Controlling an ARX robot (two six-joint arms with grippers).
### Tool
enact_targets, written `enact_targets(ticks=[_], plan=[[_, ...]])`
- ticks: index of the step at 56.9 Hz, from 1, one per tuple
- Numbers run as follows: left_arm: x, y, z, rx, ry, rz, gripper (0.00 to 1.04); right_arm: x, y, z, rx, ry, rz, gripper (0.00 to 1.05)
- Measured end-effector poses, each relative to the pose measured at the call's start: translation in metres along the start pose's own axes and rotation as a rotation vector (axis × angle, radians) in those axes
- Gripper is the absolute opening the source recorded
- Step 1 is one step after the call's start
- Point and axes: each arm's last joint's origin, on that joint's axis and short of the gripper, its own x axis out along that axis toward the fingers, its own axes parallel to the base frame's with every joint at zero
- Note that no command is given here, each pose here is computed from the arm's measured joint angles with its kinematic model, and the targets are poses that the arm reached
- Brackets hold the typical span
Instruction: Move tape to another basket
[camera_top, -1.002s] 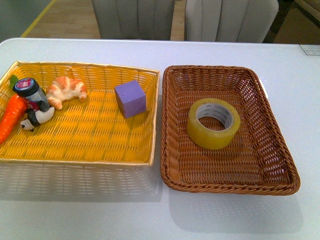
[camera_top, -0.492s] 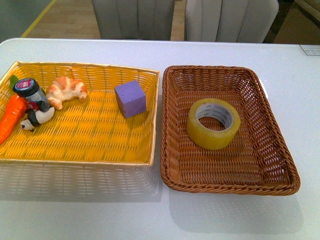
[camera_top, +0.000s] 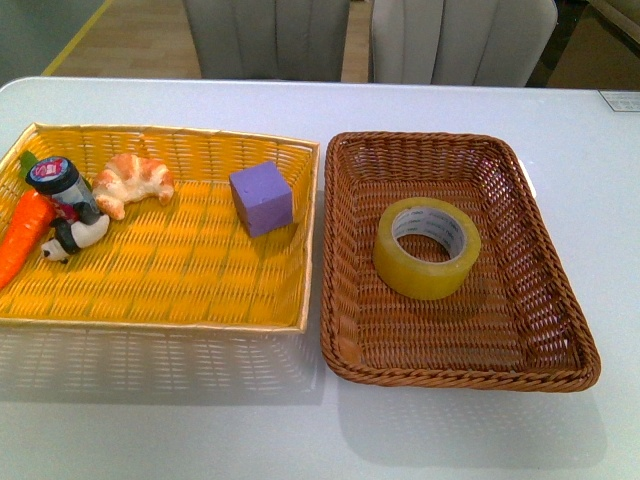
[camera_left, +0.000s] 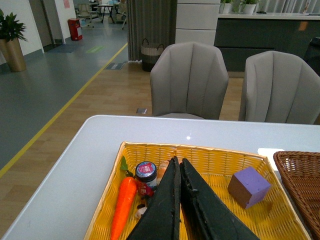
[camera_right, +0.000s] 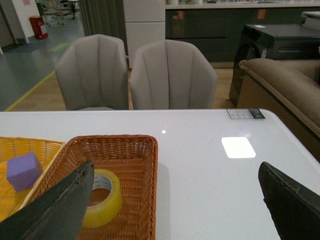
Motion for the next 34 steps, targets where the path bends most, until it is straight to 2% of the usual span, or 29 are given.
enact_targets(ticks=[34], plan=[[-0.015, 0.000, 0.001, 0.000, -0.004, 0.000, 0.02, 0.000, 0.000, 0.000, 0.000, 0.000, 0.000, 0.96]])
